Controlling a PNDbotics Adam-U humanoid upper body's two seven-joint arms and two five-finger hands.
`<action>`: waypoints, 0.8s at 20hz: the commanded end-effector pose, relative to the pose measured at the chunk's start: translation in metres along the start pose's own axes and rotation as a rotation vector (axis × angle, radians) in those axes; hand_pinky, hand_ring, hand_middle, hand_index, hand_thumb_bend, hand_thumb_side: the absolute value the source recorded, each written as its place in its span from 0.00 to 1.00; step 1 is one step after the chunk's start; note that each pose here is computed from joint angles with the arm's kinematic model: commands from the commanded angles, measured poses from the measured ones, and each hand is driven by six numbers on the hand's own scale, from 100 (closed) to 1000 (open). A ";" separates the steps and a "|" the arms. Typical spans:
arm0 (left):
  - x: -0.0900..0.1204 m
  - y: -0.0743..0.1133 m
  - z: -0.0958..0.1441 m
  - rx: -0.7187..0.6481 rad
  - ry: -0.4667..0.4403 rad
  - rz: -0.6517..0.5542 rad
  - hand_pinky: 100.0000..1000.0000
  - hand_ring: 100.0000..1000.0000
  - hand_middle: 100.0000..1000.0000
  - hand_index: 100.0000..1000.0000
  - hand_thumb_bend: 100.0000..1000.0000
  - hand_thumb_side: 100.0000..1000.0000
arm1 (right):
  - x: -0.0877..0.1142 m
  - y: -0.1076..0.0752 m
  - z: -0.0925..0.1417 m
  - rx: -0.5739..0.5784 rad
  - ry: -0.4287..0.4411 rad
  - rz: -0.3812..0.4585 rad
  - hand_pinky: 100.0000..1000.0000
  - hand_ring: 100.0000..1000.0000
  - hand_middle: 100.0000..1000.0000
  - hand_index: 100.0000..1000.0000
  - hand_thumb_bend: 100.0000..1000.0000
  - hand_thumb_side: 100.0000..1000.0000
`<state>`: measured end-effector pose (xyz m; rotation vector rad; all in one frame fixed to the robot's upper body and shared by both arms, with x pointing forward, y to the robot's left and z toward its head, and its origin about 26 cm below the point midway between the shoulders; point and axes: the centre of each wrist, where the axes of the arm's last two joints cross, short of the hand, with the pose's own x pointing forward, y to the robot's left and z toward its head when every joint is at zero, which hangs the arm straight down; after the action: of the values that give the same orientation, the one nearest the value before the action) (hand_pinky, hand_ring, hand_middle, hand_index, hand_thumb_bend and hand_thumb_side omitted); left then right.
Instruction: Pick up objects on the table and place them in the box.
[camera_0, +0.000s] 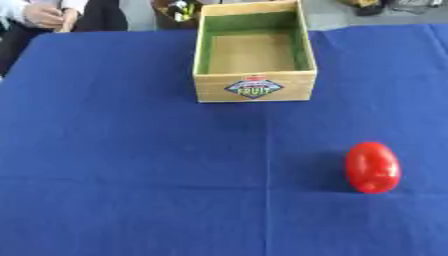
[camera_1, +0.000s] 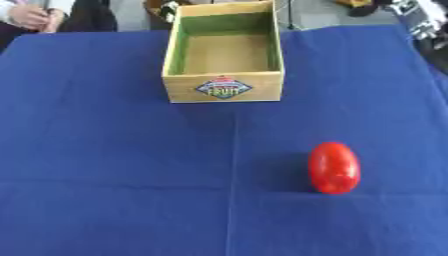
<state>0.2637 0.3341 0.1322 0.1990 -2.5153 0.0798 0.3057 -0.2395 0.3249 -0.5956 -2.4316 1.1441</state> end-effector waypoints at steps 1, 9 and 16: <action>0.006 0.002 -0.005 -0.026 -0.024 -0.011 0.30 0.36 0.45 0.78 0.36 0.77 | 0.010 -0.011 -0.007 0.095 -0.039 0.121 0.86 0.88 0.77 0.89 0.40 1.00; 0.006 0.003 -0.004 -0.029 -0.020 -0.012 0.30 0.36 0.45 0.78 0.36 0.76 | 0.020 -0.018 -0.018 0.330 -0.045 0.300 0.83 0.88 0.81 0.90 0.52 1.00; 0.006 0.003 -0.004 -0.030 -0.018 -0.013 0.30 0.35 0.45 0.78 0.36 0.76 | 0.020 -0.013 -0.018 0.526 -0.004 0.380 0.83 0.89 0.82 0.90 0.57 1.00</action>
<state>0.2629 0.3345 0.1311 0.1964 -2.5107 0.0711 0.3018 -0.2234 0.3405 -0.8302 -1.9658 1.8064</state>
